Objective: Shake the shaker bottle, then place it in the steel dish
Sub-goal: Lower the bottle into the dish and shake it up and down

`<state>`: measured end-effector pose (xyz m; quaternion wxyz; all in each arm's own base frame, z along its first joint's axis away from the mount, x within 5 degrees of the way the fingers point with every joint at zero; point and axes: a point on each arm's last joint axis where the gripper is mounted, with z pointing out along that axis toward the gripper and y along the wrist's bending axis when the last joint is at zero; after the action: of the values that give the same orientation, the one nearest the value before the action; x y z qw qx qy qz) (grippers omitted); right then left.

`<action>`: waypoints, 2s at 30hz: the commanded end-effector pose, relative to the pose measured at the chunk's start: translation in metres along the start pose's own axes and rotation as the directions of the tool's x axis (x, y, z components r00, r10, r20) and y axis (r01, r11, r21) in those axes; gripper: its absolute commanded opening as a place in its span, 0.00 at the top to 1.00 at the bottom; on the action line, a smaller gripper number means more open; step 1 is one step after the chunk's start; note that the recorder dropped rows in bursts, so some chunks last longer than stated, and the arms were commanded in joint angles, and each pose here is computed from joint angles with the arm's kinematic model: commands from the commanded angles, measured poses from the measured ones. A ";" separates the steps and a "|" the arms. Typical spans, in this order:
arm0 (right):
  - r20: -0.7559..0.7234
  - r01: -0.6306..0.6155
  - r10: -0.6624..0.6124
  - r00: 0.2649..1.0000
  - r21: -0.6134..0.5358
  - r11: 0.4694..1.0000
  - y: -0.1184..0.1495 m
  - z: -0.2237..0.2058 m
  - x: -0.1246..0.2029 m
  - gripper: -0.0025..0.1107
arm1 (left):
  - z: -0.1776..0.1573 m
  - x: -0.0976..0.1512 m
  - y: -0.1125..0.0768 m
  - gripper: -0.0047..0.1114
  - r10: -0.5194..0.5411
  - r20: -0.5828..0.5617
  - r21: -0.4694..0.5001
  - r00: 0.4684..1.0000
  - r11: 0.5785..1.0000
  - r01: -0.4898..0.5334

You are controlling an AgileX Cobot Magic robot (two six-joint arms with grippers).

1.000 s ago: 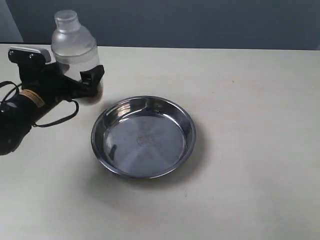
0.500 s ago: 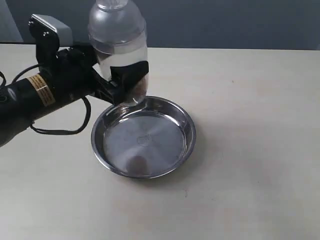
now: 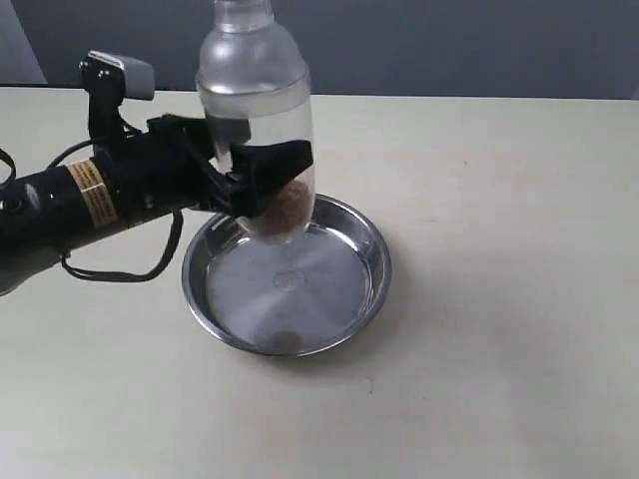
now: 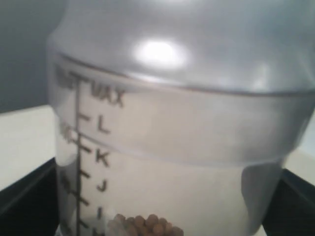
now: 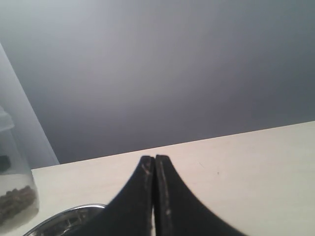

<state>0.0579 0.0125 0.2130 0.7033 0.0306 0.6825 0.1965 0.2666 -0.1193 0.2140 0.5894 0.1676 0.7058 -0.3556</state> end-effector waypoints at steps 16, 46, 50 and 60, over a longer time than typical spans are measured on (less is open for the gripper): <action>-0.005 0.003 -0.003 1.000 -0.008 1.000 0.001 0.000 0.001 0.99 | 0.024 0.057 -0.007 0.96 0.044 -0.259 -0.097 0.965 0.993 -0.071; 0.003 0.003 -0.003 1.000 0.001 1.000 0.000 0.000 0.000 0.99 | 0.004 -0.003 -0.018 0.96 0.096 0.175 0.013 0.980 0.995 -0.100; 0.002 0.003 -0.003 1.000 -0.001 1.000 0.000 0.000 0.000 0.99 | 0.012 0.031 -0.004 0.96 0.135 -0.275 -0.135 0.952 0.975 -0.177; 0.001 0.003 -0.003 1.000 -0.001 1.000 0.000 0.000 0.000 0.99 | 0.012 0.045 0.002 0.96 0.086 -0.161 -0.046 0.983 0.994 -0.095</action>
<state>0.0579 0.0127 0.2129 0.7027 0.0296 0.6829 0.1973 0.2677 -0.1385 0.1941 0.5667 0.2300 0.7440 -0.2692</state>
